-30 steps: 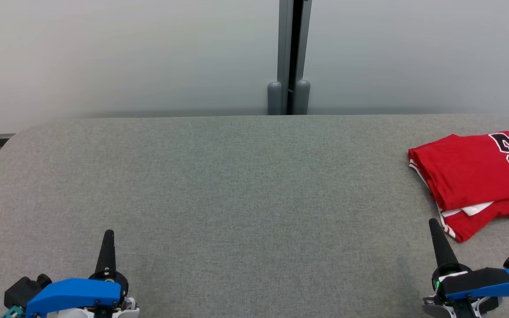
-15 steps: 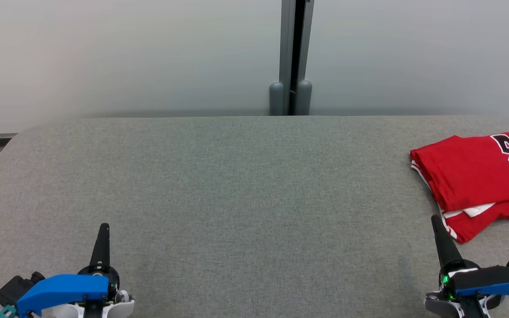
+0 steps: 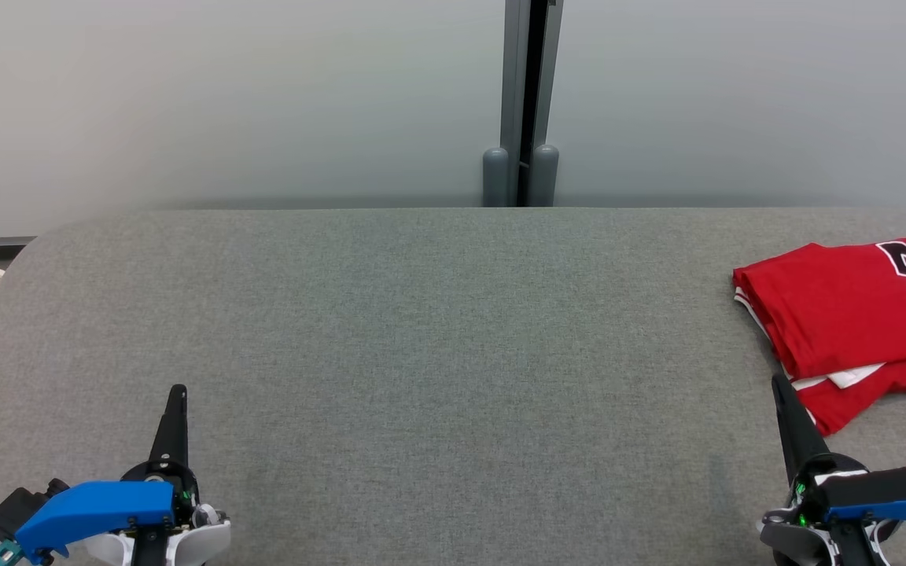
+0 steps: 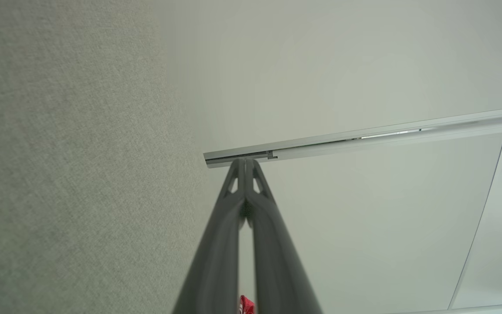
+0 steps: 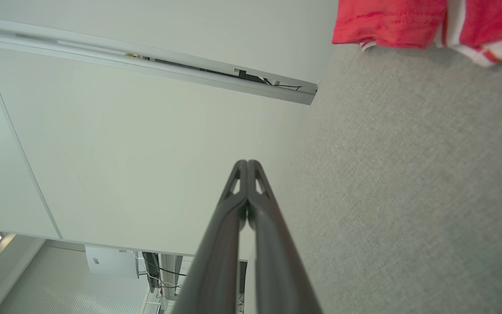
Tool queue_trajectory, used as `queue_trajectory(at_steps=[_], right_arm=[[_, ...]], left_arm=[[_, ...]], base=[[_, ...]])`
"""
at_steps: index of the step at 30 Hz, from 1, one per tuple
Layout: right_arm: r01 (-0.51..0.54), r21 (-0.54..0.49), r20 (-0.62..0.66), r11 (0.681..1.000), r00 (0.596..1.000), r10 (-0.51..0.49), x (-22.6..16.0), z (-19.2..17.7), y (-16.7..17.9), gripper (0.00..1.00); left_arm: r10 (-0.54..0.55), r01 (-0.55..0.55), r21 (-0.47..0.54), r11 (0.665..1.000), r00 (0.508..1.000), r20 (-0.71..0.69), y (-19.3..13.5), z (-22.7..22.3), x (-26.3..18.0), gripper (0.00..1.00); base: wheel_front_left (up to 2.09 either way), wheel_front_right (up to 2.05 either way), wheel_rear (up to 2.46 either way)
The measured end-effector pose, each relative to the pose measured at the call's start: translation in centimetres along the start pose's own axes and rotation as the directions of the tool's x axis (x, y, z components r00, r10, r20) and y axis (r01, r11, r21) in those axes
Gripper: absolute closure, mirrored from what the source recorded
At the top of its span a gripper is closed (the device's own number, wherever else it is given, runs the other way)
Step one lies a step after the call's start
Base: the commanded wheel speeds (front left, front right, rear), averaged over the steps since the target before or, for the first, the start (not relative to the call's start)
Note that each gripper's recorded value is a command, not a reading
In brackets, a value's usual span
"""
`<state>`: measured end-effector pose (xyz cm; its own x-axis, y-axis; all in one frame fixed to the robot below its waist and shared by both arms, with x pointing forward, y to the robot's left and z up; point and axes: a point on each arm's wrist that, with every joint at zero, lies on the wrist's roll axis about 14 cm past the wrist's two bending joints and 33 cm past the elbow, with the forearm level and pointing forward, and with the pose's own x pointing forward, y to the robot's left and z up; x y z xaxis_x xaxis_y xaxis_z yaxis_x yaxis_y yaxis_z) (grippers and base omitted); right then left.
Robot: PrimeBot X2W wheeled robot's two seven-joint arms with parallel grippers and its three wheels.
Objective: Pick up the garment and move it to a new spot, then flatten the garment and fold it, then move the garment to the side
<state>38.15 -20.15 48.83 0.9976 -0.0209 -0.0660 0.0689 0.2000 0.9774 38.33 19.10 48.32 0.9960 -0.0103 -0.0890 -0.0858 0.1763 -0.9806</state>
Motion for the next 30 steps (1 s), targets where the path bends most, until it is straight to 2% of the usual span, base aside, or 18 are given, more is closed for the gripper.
queue_trajectory(at_steps=[30], right_arm=[[-0.054,0.205,-0.010,0.977,0.998,0.057,0.4,0.1,1.5,1.00]], left_arm=[[-0.071,0.074,-0.177,0.981,0.997,0.025,-1.8,1.3,0.2,1.00]], base=[[0.00,0.00,0.00]])
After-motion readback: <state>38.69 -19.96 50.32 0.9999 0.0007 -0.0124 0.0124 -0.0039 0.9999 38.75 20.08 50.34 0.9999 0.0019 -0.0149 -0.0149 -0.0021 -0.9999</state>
